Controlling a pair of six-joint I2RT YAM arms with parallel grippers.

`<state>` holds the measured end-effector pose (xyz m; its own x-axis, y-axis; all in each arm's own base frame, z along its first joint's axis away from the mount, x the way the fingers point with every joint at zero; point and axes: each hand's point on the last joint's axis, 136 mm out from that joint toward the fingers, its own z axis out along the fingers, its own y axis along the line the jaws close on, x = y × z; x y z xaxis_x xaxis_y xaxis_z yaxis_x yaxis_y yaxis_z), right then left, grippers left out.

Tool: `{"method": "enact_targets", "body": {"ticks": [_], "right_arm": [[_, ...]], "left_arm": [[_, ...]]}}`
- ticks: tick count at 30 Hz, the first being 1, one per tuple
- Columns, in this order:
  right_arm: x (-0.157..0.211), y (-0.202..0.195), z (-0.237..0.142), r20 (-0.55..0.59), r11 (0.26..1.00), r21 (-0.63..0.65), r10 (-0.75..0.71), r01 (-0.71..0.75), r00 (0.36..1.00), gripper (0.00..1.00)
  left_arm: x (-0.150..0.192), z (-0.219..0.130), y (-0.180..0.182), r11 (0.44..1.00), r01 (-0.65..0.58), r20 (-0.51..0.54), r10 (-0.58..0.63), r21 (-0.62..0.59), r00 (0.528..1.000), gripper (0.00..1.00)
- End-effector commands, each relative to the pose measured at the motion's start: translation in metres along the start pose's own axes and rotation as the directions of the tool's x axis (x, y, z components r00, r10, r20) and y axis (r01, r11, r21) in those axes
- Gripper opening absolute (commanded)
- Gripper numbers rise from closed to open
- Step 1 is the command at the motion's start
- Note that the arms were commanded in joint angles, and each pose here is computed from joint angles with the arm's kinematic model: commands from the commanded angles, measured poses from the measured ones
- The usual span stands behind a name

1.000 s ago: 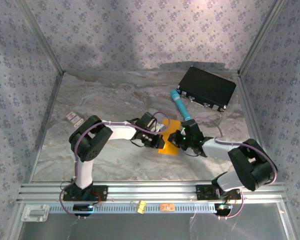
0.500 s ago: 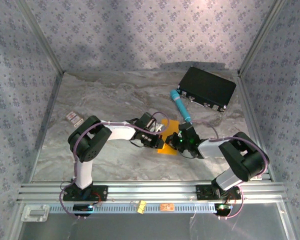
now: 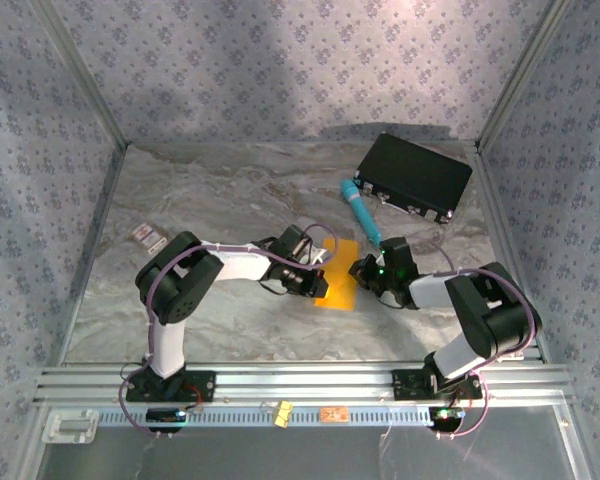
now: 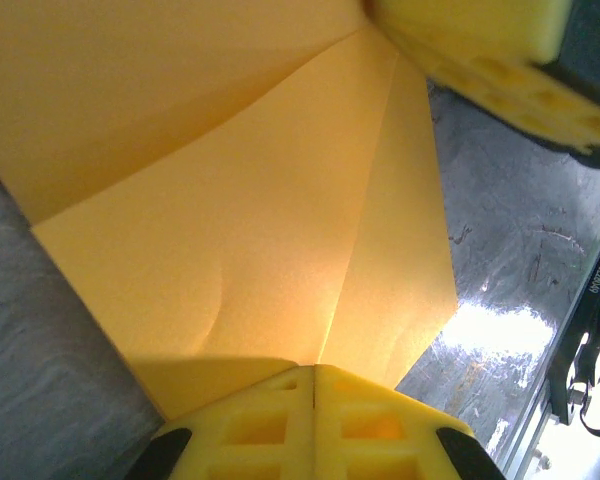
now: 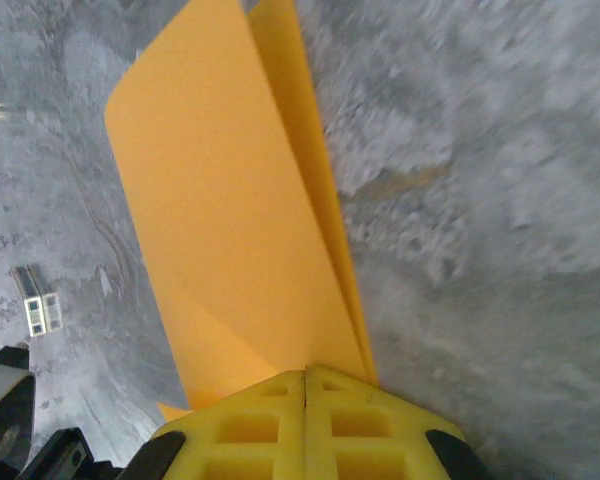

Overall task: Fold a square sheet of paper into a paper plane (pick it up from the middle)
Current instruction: Fold the triangle a second time at the center of the table.

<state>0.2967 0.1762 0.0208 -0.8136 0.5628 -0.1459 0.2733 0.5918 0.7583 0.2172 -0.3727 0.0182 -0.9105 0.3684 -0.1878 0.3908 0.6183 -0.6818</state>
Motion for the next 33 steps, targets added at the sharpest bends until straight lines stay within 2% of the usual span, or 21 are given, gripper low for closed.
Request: {"method": "enact_targets", "body": {"ticks": [1, 6, 12, 18, 22, 27, 33], "right_arm": [[-0.009, -0.009, -0.007, 0.040, 1.000, 0.008, -0.003, 0.003, 0.999, 0.05], [-0.009, 0.021, -0.021, 0.067, 0.996, -0.034, -0.085, 0.088, 0.994, 0.07], [0.015, 0.030, -0.016, -0.012, 0.991, -0.045, -0.123, 0.122, 0.992, 0.08], [0.032, 0.021, 0.000, -0.096, 0.992, -0.025, -0.124, 0.122, 0.988, 0.06], [0.034, -0.012, 0.004, -0.116, 0.987, 0.117, -0.096, 0.110, 0.989, 0.02], [0.038, -0.039, 0.001, -0.100, 0.987, 0.150, -0.038, 0.052, 0.994, 0.02], [0.038, -0.036, 0.000, -0.102, 0.989, 0.136, -0.044, 0.058, 0.994, 0.02]], "left_arm": [[0.041, 0.010, 0.046, 0.986, 0.066, -0.098, -0.082, -0.154, 0.992, 0.00], [0.037, 0.008, 0.043, 0.987, 0.064, -0.089, -0.078, -0.150, 0.993, 0.00], [0.033, 0.008, 0.041, 0.988, 0.060, -0.085, -0.073, -0.145, 0.994, 0.00], [0.032, 0.008, 0.036, 0.989, 0.061, -0.084, -0.072, -0.131, 0.994, 0.00], [0.027, 0.005, 0.030, 0.992, 0.058, -0.078, -0.067, -0.116, 0.995, 0.01], [0.012, -0.007, 0.009, 0.996, 0.042, -0.039, -0.045, -0.078, 0.998, 0.03], [-0.012, -0.023, -0.025, 1.000, 0.023, 0.024, -0.023, -0.004, 0.999, 0.07]]}}
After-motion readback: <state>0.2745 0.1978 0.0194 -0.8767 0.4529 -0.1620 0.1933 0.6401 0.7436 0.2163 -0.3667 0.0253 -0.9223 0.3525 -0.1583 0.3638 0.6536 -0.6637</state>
